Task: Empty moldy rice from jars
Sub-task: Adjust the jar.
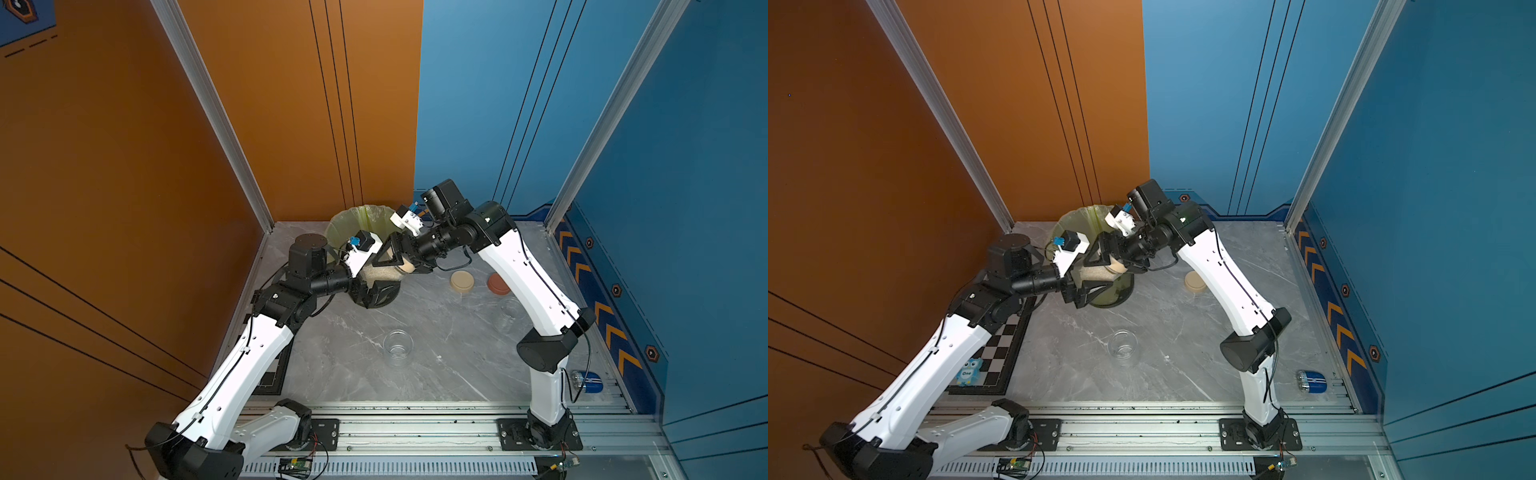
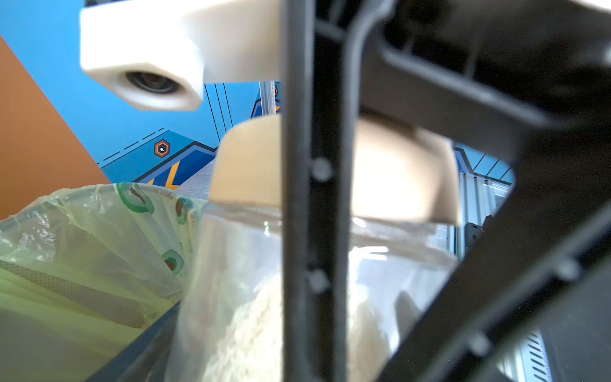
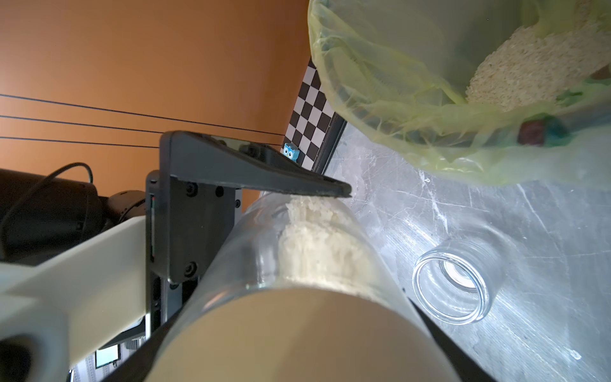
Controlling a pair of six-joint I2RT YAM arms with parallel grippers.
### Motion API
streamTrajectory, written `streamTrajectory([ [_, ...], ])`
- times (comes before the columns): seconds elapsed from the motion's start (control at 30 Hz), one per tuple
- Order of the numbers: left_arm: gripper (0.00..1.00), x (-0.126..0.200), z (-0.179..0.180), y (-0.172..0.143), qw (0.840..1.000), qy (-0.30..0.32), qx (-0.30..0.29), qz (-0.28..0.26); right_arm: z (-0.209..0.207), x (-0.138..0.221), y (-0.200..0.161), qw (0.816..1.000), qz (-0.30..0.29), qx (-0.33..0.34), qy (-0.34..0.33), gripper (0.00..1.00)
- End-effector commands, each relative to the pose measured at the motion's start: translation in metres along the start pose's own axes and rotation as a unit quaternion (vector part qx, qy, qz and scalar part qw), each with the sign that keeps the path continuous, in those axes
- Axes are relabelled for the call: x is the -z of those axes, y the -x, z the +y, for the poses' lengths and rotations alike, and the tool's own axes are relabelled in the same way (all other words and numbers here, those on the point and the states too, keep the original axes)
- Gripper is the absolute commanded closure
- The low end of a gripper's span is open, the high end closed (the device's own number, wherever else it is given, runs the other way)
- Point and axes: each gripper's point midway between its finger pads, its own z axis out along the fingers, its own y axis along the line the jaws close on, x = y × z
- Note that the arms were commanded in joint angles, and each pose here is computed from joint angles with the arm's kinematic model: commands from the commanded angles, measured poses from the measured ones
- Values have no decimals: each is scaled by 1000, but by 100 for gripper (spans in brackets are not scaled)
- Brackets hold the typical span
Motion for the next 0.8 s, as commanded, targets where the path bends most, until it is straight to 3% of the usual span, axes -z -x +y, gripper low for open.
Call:
streamTrajectory([
  [0.0,2,14,9,27,999,23,1,-42,31,20,-42,998,45,29,39,100],
  [0.3,2,7,8,26,999,11,9,-38,34,12,-43,997,51,35,43,100],
  [0.57,25,2,10,25,999,9,13,-33,40,12,-41,996,50,43,57,100],
  [0.6,22,2,10,24,999,9,12,-32,40,12,-41,996,50,43,58,100],
  [0.67,3,4,12,24,999,14,12,-33,42,13,-43,996,52,47,62,100],
  [0.77,2,7,13,22,999,17,10,-33,46,16,-45,995,52,55,70,100],
])
